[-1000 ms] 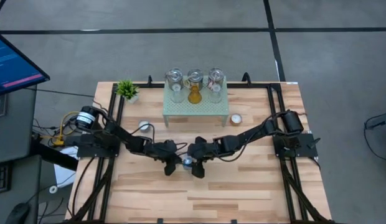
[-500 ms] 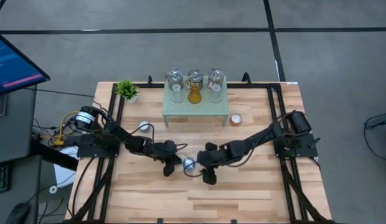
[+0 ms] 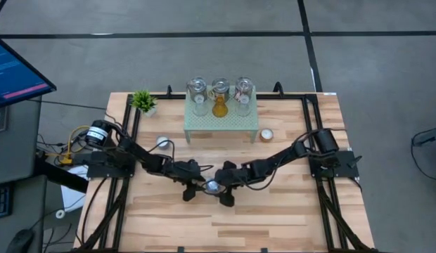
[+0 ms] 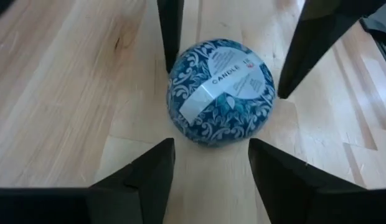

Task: Pick & Place candle stick holders
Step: Put the blue scented candle on the shelf

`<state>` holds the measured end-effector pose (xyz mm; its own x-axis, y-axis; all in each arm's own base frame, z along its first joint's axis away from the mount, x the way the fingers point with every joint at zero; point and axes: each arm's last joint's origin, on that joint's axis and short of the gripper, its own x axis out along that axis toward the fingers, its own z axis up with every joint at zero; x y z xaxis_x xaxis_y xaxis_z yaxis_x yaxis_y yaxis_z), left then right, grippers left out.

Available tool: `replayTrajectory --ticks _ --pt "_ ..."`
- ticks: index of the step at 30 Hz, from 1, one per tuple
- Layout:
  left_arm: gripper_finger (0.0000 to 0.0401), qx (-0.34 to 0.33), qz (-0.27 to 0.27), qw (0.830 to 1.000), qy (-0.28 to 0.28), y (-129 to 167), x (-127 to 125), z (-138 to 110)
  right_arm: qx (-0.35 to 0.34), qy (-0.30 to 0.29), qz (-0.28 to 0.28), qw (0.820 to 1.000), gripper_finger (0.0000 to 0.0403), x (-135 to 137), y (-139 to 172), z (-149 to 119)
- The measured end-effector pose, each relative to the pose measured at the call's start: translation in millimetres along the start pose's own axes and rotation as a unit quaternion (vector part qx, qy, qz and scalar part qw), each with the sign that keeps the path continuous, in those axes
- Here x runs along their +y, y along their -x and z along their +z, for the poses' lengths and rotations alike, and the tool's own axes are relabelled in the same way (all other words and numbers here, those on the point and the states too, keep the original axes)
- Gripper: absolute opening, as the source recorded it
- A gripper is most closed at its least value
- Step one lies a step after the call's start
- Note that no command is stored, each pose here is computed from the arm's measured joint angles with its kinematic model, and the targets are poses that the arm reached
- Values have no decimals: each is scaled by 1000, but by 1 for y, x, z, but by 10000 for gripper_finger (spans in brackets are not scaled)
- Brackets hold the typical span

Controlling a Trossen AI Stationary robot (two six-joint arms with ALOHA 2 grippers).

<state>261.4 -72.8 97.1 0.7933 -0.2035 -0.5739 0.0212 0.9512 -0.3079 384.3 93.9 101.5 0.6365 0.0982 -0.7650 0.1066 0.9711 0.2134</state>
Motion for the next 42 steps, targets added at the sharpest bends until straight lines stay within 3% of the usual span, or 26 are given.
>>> replayTrajectory --ticks 8,21,30,42 --pt "184 1 0 1000 0 -3 1 -2 -23 29 -8 999 305 -7 -7 2" --pt "179 -2 -13 1000 9 -3 -1 1 -52 45 2 998 290 -5 -16 13" --pt "157 -20 -29 999 23 2 -5 9 -28 51 0 998 227 1 -14 30" --pt "154 -15 -39 998 38 2 -6 8 34 91 -1 995 206 12 -1 54"
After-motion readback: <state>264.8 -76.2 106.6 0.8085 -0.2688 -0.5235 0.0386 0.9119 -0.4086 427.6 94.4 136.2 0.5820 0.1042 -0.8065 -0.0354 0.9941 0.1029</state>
